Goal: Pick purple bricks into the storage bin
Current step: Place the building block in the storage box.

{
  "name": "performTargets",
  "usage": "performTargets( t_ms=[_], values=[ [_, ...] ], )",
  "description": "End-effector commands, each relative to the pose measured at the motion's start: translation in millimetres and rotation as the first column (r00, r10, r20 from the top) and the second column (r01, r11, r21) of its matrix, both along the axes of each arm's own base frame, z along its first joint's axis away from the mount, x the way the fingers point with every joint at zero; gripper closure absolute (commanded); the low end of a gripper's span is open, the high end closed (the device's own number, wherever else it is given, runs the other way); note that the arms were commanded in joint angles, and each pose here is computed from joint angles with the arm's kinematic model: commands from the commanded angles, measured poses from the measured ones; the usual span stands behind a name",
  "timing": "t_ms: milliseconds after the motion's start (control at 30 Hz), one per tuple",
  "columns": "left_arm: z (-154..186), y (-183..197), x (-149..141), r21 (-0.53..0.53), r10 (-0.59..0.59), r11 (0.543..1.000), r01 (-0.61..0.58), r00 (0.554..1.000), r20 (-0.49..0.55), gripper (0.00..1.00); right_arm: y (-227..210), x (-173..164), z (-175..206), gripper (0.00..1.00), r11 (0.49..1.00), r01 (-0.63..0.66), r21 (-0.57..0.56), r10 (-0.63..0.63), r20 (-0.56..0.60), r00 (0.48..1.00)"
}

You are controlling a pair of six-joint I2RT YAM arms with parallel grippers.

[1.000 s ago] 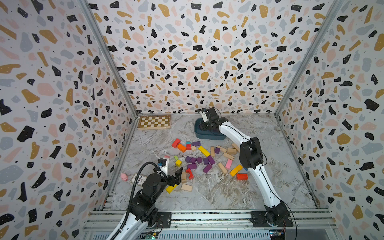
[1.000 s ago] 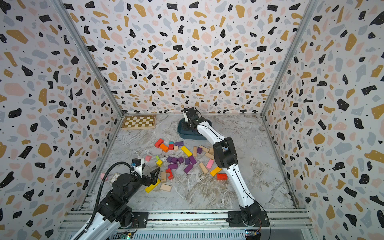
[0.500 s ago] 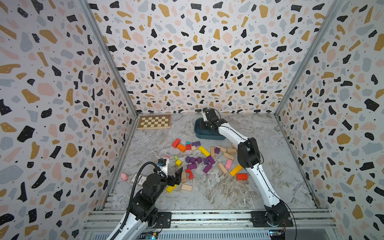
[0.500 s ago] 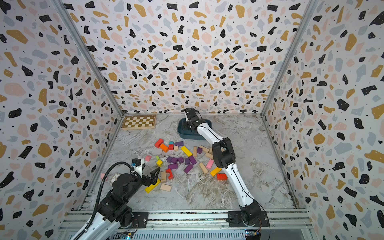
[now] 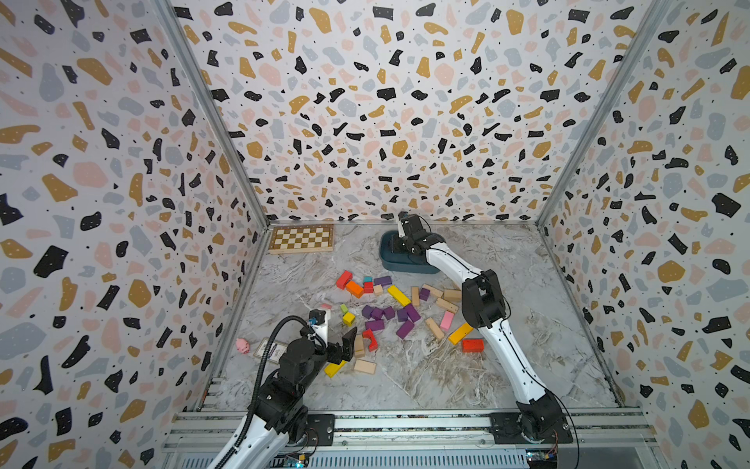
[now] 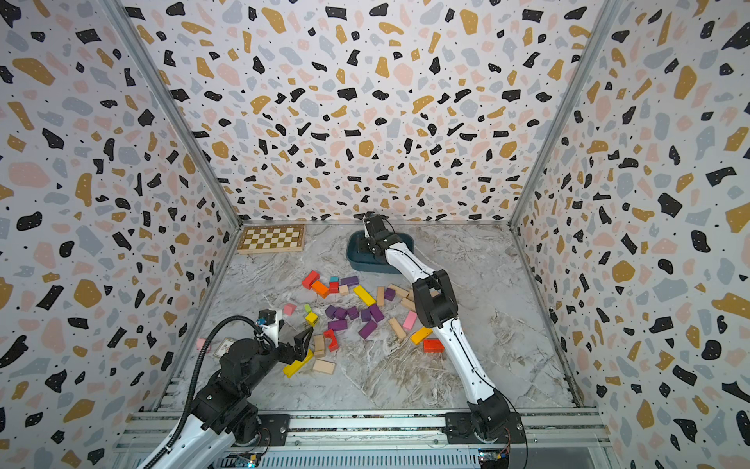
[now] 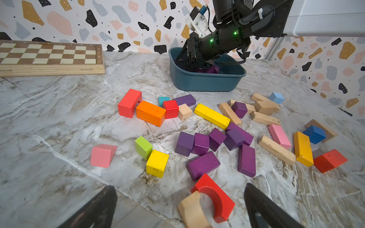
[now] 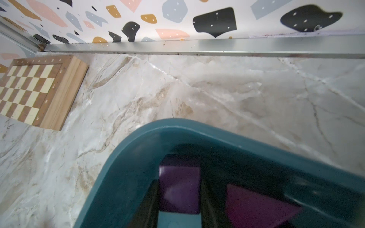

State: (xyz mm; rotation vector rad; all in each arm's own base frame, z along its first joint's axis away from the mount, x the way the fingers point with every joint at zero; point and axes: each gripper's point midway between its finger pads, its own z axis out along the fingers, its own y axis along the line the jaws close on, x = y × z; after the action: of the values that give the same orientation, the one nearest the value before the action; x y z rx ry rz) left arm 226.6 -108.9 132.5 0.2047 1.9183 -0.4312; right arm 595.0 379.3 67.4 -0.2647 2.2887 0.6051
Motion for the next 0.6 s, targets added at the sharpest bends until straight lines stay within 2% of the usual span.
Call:
performTargets(
  t_ms=[0,233,567],
  values=[
    [10.2,-1.5,2.2,-0.013,-0.002,1.0,0.002,0.999,0.035,0.01,-2.9,9.1,34.9,0.7,0.999,0.023,0.031,-0.024,0.055,0.998],
    [10.6,-1.3,2.1,-0.014,-0.001,1.0,0.002,0.999,0.037,0.01,-3.2,8.3,43.9,0.52,1.0,0.015,0.025,-0.016,0.069,0.997],
    [10.8,-1.9,1.8,-0.014,-0.005,1.0,0.006,0.999,0.038,0.01,-6.6,4.7,90.5,0.31,0.999,-0.03,-0.015,0.032,0.159,0.987]
  ],
)
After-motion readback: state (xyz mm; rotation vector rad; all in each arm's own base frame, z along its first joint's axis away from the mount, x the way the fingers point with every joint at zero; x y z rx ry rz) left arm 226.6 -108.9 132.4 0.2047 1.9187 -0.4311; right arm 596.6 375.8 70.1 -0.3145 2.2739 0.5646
